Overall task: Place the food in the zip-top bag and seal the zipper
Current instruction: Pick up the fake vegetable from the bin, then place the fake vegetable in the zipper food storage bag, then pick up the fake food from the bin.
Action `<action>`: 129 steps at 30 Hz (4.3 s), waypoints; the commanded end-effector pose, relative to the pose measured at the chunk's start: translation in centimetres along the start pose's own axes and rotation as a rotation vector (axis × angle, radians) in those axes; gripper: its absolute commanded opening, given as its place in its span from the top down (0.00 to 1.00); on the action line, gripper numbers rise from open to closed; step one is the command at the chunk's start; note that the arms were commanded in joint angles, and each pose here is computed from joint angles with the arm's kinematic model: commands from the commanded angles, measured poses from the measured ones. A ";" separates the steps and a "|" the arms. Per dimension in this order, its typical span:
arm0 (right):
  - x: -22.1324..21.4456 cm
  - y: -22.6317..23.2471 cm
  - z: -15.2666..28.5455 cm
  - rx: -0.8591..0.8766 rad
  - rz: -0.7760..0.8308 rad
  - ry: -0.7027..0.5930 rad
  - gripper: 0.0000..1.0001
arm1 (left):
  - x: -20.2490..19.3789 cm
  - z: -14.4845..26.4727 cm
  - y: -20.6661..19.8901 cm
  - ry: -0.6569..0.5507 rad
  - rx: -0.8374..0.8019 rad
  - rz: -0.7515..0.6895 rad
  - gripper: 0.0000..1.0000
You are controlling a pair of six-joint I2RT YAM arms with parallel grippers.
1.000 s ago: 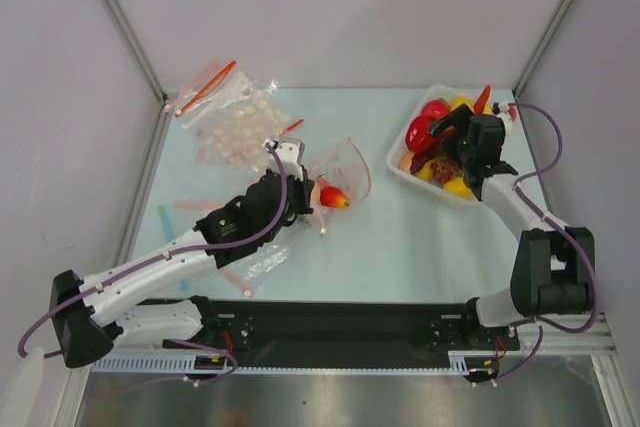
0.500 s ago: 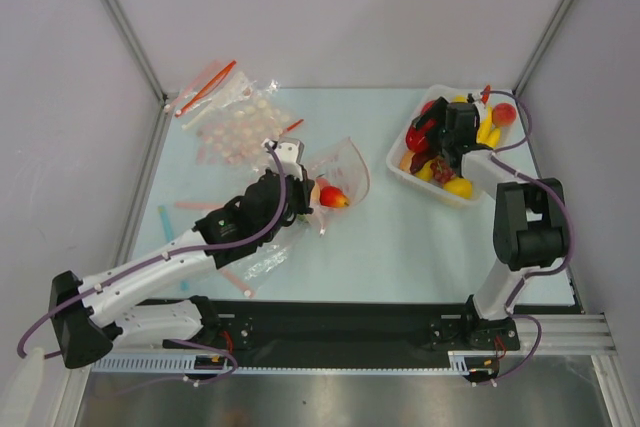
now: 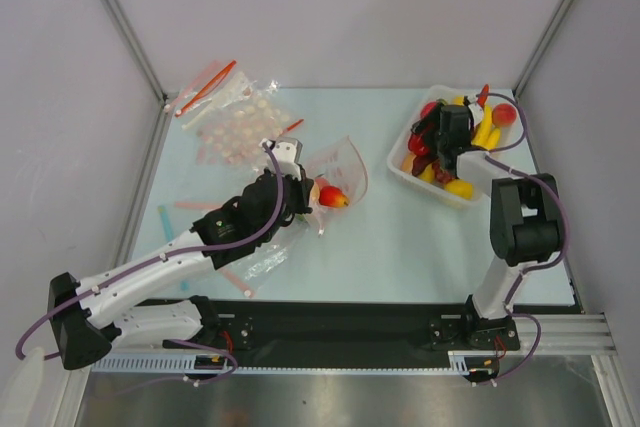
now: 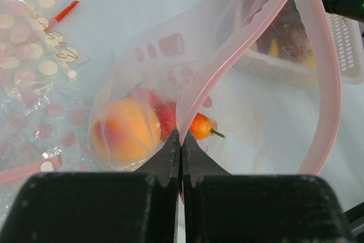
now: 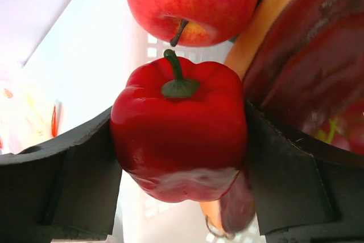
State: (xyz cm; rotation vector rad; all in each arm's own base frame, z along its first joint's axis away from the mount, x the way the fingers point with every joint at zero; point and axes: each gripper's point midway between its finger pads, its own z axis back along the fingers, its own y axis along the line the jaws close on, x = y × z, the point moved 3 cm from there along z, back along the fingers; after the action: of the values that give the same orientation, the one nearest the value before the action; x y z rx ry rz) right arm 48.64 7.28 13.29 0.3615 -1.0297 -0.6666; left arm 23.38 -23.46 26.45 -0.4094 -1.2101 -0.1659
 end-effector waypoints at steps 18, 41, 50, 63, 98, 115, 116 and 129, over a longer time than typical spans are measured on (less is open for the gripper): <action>-0.4 12.4 23.9 0.805 0.333 0.061 0.49 | 1.6 0.3 -0.8 -0.041 -0.041 0.042 1.00; -7.9 17.9 34.3 1.190 0.613 -0.153 0.60 | 2.3 1.5 -3.0 -0.040 -0.205 0.054 1.00; -10.5 18.0 31.7 1.135 0.680 -0.041 0.00 | 2.7 1.7 -0.9 -0.083 -0.093 0.081 1.00; -7.2 16.7 32.4 1.009 0.624 -0.138 0.01 | 2.8 1.8 1.0 -0.096 0.034 0.094 1.00; 3.4 -1.0 15.2 0.113 -0.017 -0.169 0.00 | 2.4 1.5 0.8 -0.103 0.003 0.033 1.00; 4.6 -5.0 6.6 -0.128 -0.179 -0.258 0.09 | 2.6 2.2 1.3 -0.132 0.011 0.102 1.00; 4.8 -5.5 5.7 -0.176 -0.199 -0.269 0.09 | 2.6 2.1 1.2 -0.130 0.011 0.100 1.00; 5.6 -5.3 0.8 -0.217 -0.248 -0.321 0.19 | 2.7 2.1 1.2 -0.127 0.013 0.098 1.00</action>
State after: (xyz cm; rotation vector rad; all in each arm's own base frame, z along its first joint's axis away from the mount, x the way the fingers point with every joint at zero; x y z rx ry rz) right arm 46.25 0.50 12.67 0.2067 -1.1323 -1.0073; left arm 22.74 -21.21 28.06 -0.4293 -1.2822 -0.0820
